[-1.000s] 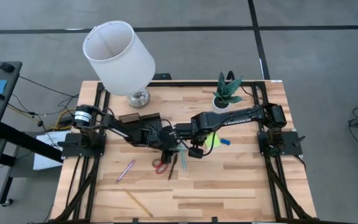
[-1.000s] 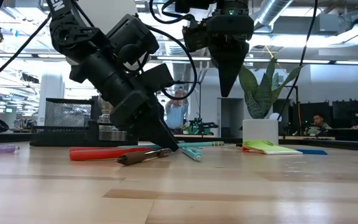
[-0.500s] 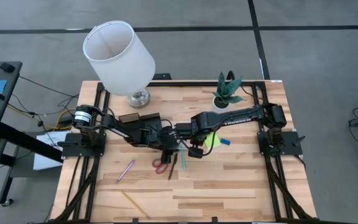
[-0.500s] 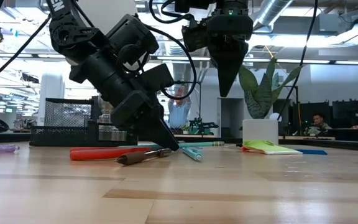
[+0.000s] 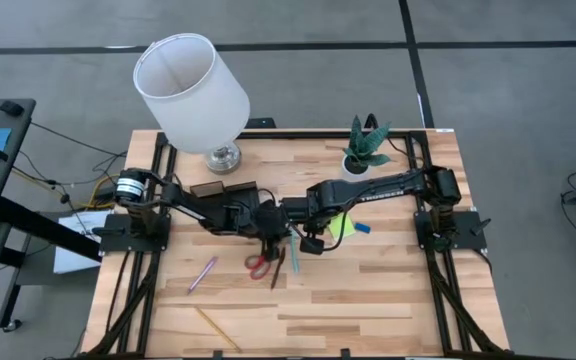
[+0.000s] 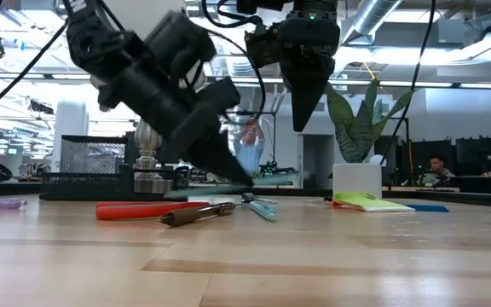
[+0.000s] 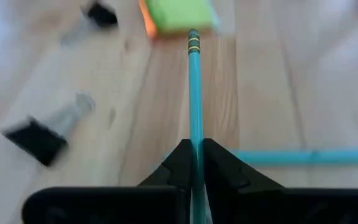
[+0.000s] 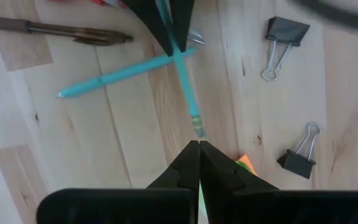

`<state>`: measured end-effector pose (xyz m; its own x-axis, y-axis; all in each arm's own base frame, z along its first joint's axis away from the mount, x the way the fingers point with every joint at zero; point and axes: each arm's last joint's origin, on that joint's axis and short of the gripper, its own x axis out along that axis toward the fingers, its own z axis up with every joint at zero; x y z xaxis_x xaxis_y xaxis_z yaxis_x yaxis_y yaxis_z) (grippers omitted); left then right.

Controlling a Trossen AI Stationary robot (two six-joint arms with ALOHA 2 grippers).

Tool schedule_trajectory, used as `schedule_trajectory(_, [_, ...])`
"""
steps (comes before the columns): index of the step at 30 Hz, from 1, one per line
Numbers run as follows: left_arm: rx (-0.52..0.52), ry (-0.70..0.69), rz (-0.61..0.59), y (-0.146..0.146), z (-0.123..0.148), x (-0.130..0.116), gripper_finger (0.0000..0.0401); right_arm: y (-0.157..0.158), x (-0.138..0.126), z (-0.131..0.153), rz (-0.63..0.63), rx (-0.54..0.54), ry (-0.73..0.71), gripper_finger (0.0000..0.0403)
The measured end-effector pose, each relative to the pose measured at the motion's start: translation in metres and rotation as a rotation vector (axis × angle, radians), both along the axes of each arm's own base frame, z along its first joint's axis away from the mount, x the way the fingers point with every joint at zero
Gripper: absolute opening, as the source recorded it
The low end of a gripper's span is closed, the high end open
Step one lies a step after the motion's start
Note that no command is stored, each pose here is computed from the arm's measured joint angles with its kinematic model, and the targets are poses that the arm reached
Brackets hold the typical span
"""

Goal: Pick and place office supplies into organizer
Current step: Put the top blue pencil into the black desk organizer

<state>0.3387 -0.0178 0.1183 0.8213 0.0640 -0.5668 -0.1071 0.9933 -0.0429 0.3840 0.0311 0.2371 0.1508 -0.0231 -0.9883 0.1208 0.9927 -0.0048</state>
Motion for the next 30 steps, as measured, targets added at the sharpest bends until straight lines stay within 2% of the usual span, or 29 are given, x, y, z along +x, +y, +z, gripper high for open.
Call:
schedule_trajectory(4, [0.007,-0.029,0.011,0.001,0.027,-0.007,0.0008,0.009,0.000,0.000,0.009,-0.025,-0.012,0.0001])
schedule_trajectory(8, [0.095,-0.036,0.083,0.003,0.066,-0.027,0.0006,0.021,-0.002,0.000,-0.009,-0.085,-0.013,0.0001])
schedule_trajectory(11, [0.211,0.020,0.151,0.006,0.092,-0.052,0.0005,0.031,-0.006,0.000,-0.019,-0.144,-0.005,0.0001])
schedule_trajectory(16, [0.339,0.126,0.278,0.015,0.126,-0.102,0.0005,0.046,-0.011,0.000,-0.034,-0.233,-0.009,0.0001])
schedule_trajectory(20, [0.423,0.260,0.407,0.021,0.135,-0.143,0.0005,0.050,-0.009,0.001,-0.029,-0.230,-0.049,0.0001])
schedule_trajectory(23, [0.448,0.359,0.446,0.024,0.134,-0.163,0.0005,0.050,-0.006,0.001,-0.021,-0.224,-0.078,0.0001])
schedule_trajectory(27, [0.448,0.463,0.472,0.025,0.128,-0.173,0.0005,0.043,-0.003,0.002,-0.039,-0.221,-0.089,0.0001])
schedule_trajectory(30, [0.442,0.518,0.472,0.024,0.122,-0.172,0.0005,0.037,-0.002,0.002,-0.055,-0.222,-0.086,0.0001])
